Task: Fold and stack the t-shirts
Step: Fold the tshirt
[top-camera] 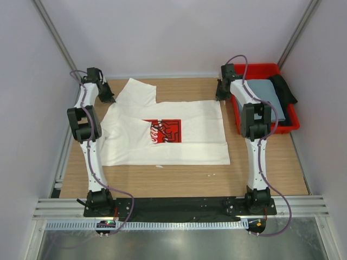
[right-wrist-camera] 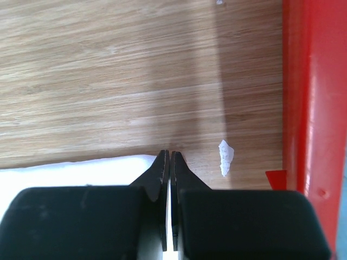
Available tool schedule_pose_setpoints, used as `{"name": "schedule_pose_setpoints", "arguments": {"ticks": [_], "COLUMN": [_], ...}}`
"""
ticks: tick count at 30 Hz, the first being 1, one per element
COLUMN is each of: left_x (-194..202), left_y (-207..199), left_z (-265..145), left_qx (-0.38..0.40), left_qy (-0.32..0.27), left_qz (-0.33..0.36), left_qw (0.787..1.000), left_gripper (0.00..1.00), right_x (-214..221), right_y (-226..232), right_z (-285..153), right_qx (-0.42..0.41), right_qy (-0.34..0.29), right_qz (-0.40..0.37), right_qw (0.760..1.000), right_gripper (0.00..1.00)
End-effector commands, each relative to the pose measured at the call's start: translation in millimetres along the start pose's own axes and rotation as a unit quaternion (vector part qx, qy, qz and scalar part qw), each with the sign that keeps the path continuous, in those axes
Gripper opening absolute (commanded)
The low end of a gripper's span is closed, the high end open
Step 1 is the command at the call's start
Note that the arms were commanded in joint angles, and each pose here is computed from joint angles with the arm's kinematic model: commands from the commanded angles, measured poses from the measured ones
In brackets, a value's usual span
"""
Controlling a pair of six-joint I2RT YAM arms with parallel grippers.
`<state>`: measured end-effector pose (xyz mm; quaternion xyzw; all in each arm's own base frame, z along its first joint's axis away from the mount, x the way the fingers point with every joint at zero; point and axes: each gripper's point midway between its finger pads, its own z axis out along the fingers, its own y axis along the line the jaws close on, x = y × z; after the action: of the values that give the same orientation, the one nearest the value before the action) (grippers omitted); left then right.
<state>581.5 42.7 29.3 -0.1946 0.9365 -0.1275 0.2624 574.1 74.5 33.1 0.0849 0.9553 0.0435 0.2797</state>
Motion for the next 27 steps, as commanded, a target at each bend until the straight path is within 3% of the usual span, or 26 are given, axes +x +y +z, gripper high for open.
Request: {"name": "schedule_pose_setpoints", "arguments": {"ticks": [1,16,27], "left_x": [-30,-37,-33], "left_y": [-5,-4,-2], "left_z": [-50,-85,-105], "left_qx": [-0.014,-0.038,-0.056], "left_qy": [-0.043,-0.064,-0.07], "left_qz": [0.012,0.013,0.009], "left_qw": [0.999,0.997,0.996], "left_gripper": [0.0,0.0,0.0], "right_x": [-43,-45,-20], "right_y": [5,-6,-7], "right_z": [-52,-81,-96], "right_qx": [-0.004,0.022,0.015], "right_qy": [-0.065,-0.073,-0.045], "right_qz": [0.007,0.003,0.015], "right_qw": [0.998,0.997,0.999], "right_gripper": [0.01,0.01,0.01]}}
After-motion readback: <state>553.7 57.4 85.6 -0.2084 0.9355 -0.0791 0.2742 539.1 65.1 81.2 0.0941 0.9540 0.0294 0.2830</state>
